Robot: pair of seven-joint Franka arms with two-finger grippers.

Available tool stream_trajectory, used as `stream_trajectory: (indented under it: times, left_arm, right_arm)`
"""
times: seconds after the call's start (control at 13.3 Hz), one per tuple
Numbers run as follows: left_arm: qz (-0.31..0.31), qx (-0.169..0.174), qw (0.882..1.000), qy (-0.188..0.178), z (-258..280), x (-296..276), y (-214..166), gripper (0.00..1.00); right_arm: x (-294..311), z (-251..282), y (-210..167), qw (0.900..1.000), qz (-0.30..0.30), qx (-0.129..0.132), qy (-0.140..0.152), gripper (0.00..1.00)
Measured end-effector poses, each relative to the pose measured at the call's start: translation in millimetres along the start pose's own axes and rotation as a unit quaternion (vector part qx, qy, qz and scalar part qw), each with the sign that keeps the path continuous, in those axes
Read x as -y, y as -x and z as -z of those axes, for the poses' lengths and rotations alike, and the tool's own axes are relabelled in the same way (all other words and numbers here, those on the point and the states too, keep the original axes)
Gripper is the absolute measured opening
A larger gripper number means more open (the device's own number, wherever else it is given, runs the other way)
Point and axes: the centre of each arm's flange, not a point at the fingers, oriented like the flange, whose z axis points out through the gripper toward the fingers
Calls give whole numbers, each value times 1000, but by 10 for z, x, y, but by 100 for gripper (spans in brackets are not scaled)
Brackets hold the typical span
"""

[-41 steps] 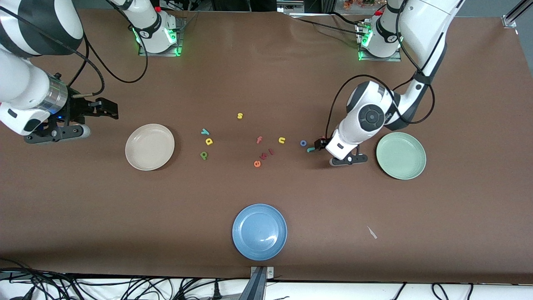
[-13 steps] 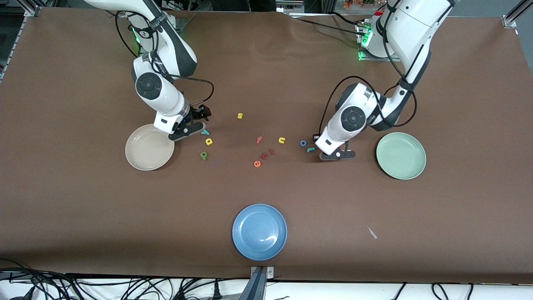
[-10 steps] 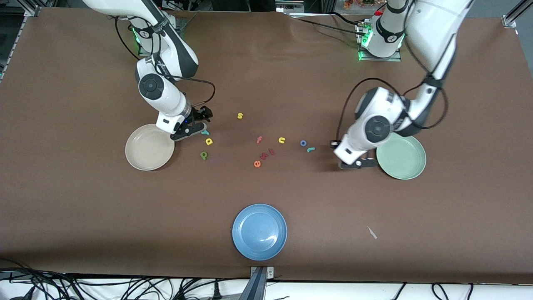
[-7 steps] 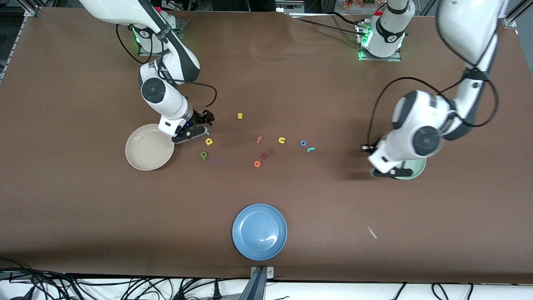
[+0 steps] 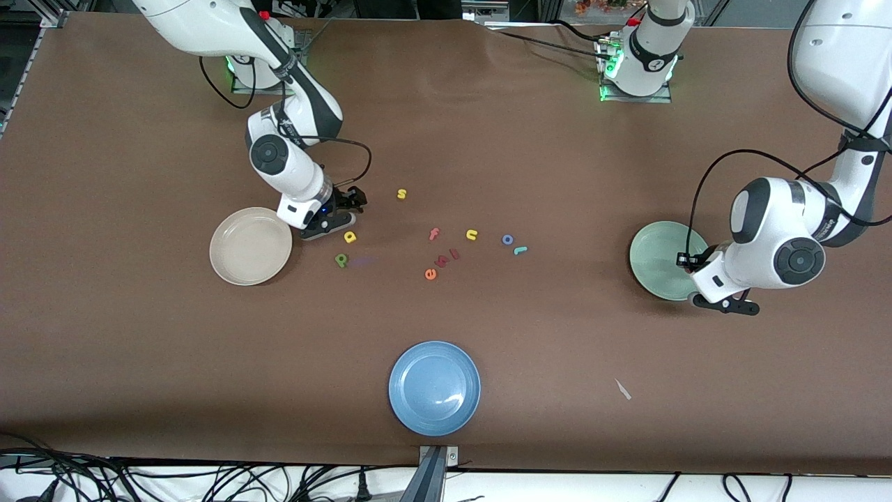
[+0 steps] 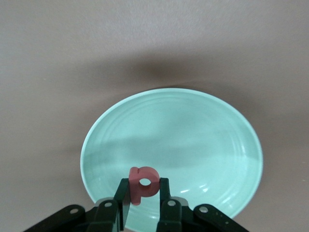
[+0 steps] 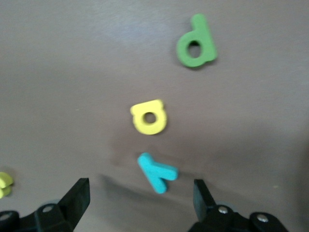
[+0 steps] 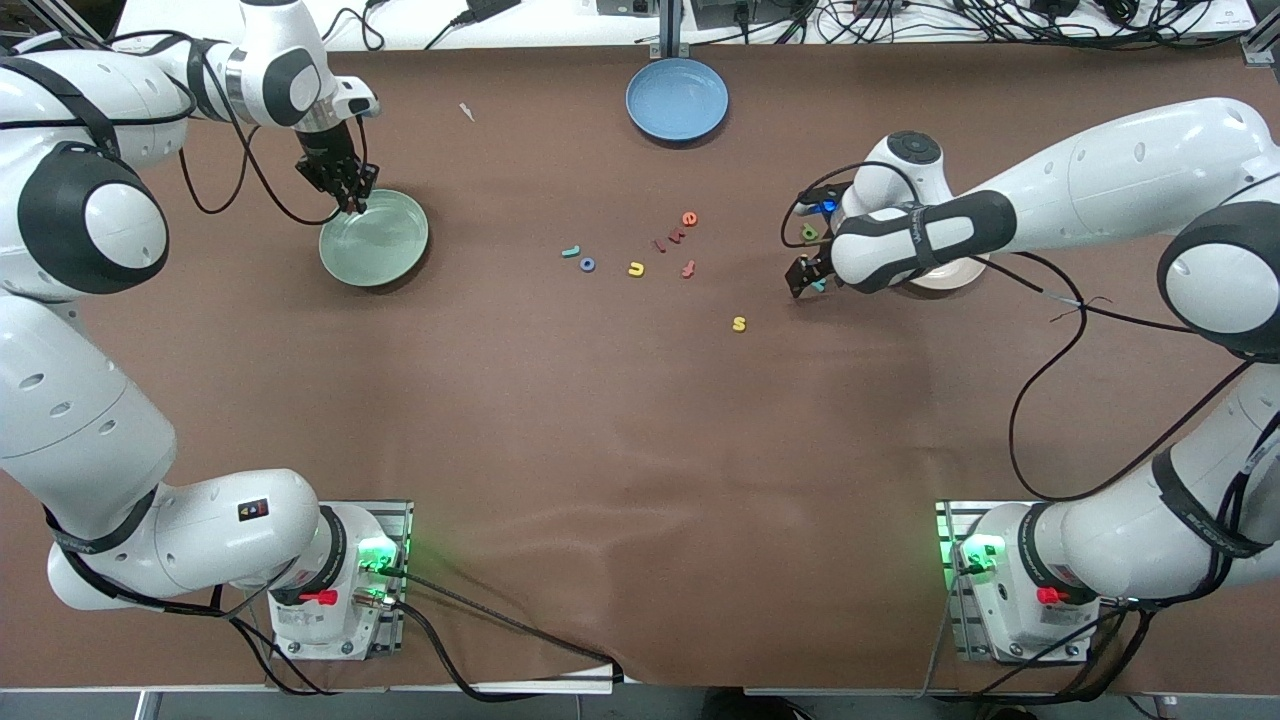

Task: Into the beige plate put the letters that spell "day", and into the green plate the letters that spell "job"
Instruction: 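Carry the pink p onto the green plate and open the left gripper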

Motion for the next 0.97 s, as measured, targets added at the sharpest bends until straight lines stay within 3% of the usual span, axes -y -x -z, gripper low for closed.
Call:
stream_trajectory:
  times: [0.07, 0.22, 0.6, 0.9, 0.97]
  left_arm:
    - [-3, 4, 1000, 0, -64, 30, -5, 26]
    - [-8, 10, 1000, -2, -148, 55, -12, 41]
    - [18, -17, 1000, 18, 76, -298, -152, 97]
    - [132, -25, 991, 16, 226, -1428, -243, 100]
    - [149, -28, 988, 13, 232, -1725, -231, 100]
  right_arm:
    - [66, -10, 13, 1000, 1, 1, 0, 96]
    - [104, -18, 23, 1000, 6, 1, 2, 92]
    - [-118, -8, -13, 999, 23, -3, 28, 92]
    - [-92, -52, -3, 999, 25, -2, 28, 88]
    - [-96, -49, -8, 999, 26, -4, 28, 79]
